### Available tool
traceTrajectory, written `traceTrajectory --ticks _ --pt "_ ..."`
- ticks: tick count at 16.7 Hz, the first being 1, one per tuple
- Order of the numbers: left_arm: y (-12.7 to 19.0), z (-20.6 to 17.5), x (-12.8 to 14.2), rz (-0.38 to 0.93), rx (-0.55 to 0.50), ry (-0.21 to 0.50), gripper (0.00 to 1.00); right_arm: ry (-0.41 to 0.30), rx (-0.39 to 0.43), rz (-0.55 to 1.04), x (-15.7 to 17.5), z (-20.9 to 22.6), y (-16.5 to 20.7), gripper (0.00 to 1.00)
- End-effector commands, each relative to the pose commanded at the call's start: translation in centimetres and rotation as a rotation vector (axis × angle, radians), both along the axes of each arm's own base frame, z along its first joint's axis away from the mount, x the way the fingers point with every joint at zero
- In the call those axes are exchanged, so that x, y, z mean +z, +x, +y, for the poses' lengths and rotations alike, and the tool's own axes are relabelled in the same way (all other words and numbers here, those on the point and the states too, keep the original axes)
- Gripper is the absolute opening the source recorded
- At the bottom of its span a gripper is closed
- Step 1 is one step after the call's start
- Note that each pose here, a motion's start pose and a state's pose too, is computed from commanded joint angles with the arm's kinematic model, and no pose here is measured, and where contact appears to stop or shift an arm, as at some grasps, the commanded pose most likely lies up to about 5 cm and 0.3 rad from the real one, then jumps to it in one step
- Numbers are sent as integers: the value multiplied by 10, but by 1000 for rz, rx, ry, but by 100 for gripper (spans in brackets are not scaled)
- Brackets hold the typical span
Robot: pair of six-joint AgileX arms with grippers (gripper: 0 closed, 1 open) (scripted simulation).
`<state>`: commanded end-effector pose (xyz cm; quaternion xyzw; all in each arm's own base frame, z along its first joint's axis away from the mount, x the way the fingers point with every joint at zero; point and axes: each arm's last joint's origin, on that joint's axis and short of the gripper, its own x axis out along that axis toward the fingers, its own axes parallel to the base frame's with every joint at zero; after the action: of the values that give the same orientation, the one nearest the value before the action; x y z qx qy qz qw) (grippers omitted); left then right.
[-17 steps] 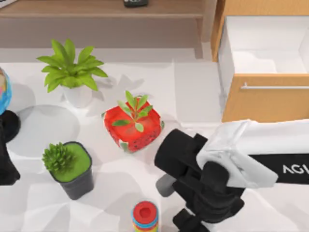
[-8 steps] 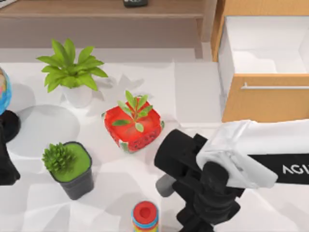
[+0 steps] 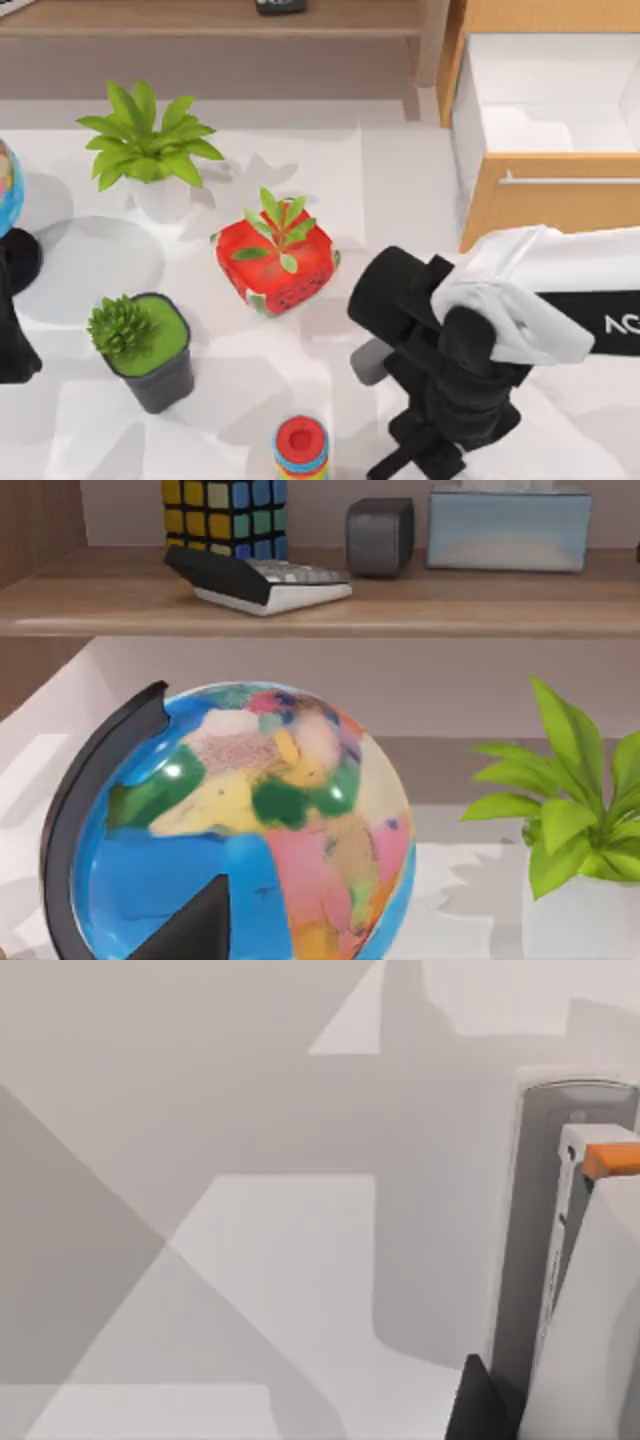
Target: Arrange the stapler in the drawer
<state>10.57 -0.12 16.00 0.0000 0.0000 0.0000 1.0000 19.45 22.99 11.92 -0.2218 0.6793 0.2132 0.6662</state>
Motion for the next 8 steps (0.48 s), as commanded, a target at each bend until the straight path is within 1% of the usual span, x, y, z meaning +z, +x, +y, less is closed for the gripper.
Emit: traceTrajectory --ticks 2,4,6,8 --pt "0 0 0 0 0 0 100 7 -44 -7 5 -8 7 0" --pt "0 0 0 0 0 0 100 21 -52 -18 12 -9 9 0" --pt "0 0 0 0 0 0 100 33 -22 -26 21 -3 4 0" --pt "0 0 0 0 0 0 100 34 29 -25 27 6 -4 0"
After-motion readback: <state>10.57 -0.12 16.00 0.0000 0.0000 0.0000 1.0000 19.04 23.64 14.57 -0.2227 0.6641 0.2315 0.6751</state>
